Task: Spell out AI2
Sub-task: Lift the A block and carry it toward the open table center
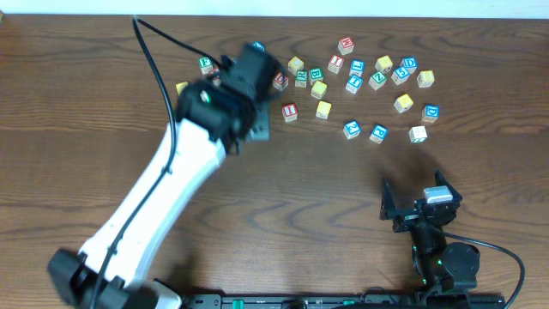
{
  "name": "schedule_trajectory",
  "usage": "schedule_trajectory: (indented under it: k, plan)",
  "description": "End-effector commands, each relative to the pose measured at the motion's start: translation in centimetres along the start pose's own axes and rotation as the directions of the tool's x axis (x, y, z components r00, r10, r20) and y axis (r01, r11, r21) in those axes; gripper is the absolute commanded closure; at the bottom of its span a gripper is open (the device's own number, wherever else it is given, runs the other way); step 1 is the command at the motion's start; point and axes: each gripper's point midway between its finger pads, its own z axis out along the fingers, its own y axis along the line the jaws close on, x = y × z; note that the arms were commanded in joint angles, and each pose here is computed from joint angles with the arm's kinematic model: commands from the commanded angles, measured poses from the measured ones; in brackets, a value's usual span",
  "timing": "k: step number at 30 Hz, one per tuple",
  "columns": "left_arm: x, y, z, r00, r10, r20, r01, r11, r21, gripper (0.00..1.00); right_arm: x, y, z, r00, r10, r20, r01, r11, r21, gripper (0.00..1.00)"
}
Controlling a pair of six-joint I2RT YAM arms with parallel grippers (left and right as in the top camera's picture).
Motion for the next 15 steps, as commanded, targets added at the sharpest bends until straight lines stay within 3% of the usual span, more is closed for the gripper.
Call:
schedule_trajectory:
  k: [1, 8, 15]
  plan:
    - [2.3, 0.1, -0.9, 0.998, 0.018, 0.062, -0.016, 0.999, -0.033, 0.81, 0.1, -0.2, 0.0, 1.000, 0.013, -0.003, -0.013, 1.000, 0.011, 0.01]
    - [7.3, -1.0, 1.2, 0.996, -0.086, 0.013, 0.085, 0.994, 0.074, 0.81, 0.1, -0.2, 0.0, 1.000, 0.013, -0.003, -0.013, 1.000, 0.011, 0.01]
    - [9.5, -1.9, 5.0, 0.997, -0.040, -0.072, 0.046, 0.996, 0.076, 0.81, 0.1, -0.2, 0.0, 1.000, 0.013, -0.003, -0.013, 1.000, 0.011, 0.01]
